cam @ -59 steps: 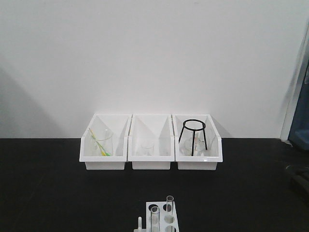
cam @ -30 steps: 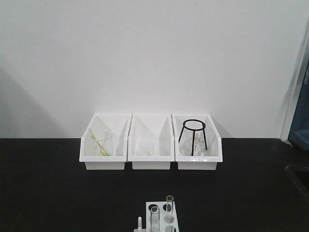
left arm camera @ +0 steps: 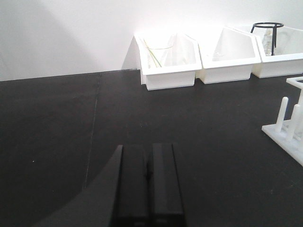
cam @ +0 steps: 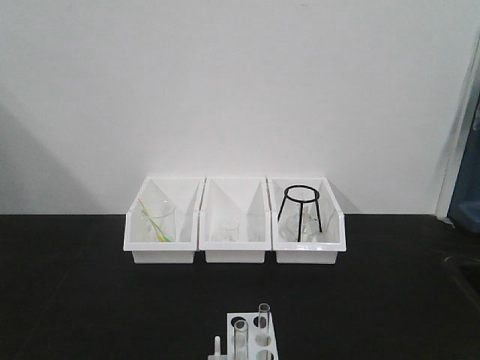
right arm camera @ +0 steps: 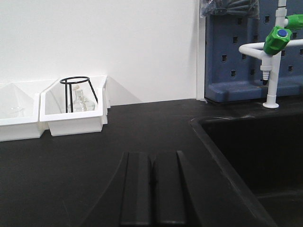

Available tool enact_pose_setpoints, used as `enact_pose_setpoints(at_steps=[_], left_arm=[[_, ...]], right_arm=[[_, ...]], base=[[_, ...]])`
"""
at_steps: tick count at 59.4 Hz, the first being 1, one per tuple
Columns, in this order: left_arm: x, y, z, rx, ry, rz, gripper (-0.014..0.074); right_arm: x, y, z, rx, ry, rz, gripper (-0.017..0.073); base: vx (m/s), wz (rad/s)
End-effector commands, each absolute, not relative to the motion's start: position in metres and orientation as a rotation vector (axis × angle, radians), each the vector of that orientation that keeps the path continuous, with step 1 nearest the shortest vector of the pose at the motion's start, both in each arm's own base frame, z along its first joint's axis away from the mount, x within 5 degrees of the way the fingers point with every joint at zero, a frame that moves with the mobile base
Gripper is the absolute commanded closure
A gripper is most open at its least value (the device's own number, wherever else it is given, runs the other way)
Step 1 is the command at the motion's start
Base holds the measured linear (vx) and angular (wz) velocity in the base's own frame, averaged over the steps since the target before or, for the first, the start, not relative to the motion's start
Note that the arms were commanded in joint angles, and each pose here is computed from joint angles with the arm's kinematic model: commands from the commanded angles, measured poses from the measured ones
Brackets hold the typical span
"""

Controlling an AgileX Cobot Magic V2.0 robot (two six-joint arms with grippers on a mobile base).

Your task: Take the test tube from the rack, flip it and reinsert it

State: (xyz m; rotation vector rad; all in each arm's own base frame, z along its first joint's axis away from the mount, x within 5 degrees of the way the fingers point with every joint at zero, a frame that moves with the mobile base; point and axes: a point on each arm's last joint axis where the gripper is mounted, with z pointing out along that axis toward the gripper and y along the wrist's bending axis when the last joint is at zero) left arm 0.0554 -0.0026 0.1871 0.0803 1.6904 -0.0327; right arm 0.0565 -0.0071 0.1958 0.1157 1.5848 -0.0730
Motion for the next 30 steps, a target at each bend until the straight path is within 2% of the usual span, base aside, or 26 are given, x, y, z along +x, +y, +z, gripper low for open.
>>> enact_pose_setpoints(at_steps=[1, 30], left_arm=[[0.0552, -0.0039, 0.1959, 0.076, 1.602, -0.057, 0.0599], [0.0552, -0.0038, 0.1958, 0.076, 1.604, -0.056, 0.0599]], right_arm=[[0.0554, -0.0067, 0.2023, 0.091, 1.502, -0.094, 0.0570], [0.0554, -0.0067, 0.2022, 0.091, 1.503, -0.094, 0.0570]], base=[[0.00, 0.00], [0.00, 0.00]])
